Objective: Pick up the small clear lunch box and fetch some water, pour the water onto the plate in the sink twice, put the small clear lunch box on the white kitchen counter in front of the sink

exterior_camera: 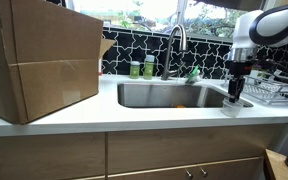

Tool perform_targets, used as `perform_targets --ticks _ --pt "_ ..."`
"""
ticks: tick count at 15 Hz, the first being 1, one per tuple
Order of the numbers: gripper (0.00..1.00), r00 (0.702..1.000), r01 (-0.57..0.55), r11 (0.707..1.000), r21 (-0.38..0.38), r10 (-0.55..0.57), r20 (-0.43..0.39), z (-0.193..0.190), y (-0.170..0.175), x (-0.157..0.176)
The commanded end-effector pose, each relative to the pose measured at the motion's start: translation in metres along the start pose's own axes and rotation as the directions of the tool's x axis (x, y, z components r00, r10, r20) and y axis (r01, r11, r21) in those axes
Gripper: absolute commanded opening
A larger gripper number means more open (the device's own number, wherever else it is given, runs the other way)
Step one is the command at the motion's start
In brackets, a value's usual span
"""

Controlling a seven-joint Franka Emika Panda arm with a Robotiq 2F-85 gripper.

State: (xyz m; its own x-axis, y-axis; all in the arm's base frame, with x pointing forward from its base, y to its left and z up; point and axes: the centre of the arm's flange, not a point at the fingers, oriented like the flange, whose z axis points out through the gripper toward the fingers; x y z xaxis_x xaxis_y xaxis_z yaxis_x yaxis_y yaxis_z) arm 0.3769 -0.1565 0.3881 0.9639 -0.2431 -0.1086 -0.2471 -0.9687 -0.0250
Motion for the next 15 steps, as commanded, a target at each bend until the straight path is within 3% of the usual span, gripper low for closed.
perform_targets --ticks 1,6,11,15 --pt "0.38 1.000 0.012 1.000 -0.017 -0.013 -0.012 0.008 0.003 -0.001" --pt "0.01 1.000 0.015 1.000 -0.022 -0.015 -0.008 0.009 0.003 0.000" --pt "0.03 0.999 -0.015 0.998 -0.060 0.013 -0.036 -0.015 0.018 -0.003" --pt "0.03 0.987 -0.130 0.975 -0.183 0.110 -0.118 -0.069 0.056 -0.007"
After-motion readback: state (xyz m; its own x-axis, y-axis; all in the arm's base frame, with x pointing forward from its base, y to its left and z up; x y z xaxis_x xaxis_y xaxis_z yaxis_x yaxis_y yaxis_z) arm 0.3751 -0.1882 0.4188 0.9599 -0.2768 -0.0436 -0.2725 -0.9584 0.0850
